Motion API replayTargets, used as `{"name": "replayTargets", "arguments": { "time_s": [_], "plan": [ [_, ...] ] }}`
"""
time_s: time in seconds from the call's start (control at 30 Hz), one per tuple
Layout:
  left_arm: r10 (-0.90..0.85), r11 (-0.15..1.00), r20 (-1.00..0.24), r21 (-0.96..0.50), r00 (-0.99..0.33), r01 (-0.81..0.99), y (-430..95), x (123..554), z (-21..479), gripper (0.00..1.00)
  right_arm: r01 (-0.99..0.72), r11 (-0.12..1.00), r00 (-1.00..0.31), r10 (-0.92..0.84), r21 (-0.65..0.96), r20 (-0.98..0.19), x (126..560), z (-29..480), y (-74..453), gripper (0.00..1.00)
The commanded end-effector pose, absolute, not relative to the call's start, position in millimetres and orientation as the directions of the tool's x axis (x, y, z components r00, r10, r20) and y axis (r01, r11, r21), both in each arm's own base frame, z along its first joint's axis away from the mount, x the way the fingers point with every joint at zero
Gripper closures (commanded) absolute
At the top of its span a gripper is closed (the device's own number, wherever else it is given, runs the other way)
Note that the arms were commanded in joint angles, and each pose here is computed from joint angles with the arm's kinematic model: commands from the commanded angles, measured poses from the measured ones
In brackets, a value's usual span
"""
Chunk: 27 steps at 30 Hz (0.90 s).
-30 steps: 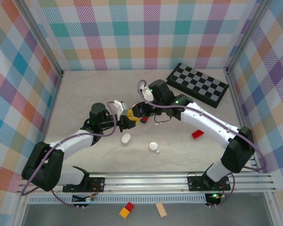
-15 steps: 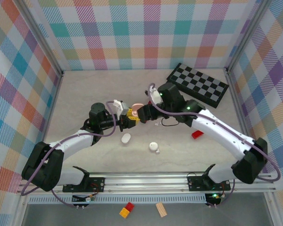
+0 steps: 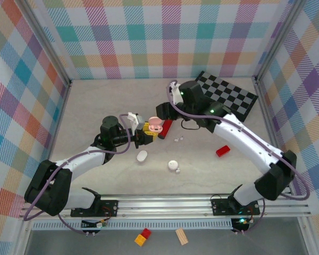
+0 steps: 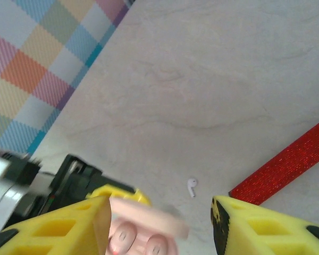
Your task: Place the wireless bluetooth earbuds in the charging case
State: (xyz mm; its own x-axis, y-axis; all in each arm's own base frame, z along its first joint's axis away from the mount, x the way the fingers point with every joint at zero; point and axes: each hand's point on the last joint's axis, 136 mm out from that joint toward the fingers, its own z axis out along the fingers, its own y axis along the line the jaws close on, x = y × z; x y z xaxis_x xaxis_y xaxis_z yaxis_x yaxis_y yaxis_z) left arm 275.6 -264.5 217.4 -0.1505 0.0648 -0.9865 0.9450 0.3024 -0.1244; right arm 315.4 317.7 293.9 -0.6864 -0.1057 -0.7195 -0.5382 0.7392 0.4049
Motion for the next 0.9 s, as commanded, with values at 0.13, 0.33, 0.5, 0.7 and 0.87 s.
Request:
{"name": "replayTargets", "arguments": {
  "time_s": [0.13, 0.33, 0.5, 0.7, 0.87],
  "plan": [
    [0.035, 0.276, -0.995, -0.08, -0.093, 0.958, -263, 271, 235, 0.67, -0.51, 0.764, -0.738, -0.151, 0.396, -0.658, 325, 272, 325, 0.47],
    [0.023, 0.28, -0.995, -0.085, -0.095, 0.956, -264, 273, 238, 0.67, -0.524, 0.747, -0.761, -0.193, 0.41, -0.62, 312, 260, 324, 0.46],
    [0.017, 0.29, -0.996, -0.082, -0.091, 0.953, -263, 275, 240, 0.67, -0.546, 0.721, -0.759, -0.211, 0.426, -0.615, 298, 260, 320, 0.46],
    [0.013, 0.292, -0.996, -0.083, -0.091, 0.953, -263, 276, 241, 0.67, -0.568, 0.677, -0.735, -0.161, 0.469, -0.658, 285, 281, 316, 0.46],
    [-0.006, 0.289, -0.996, -0.083, -0.085, 0.954, -264, 276, 246, 0.67, -0.527, 0.644, -0.762, -0.07, 0.554, -0.643, 279, 298, 308, 0.39]
  ]
}}
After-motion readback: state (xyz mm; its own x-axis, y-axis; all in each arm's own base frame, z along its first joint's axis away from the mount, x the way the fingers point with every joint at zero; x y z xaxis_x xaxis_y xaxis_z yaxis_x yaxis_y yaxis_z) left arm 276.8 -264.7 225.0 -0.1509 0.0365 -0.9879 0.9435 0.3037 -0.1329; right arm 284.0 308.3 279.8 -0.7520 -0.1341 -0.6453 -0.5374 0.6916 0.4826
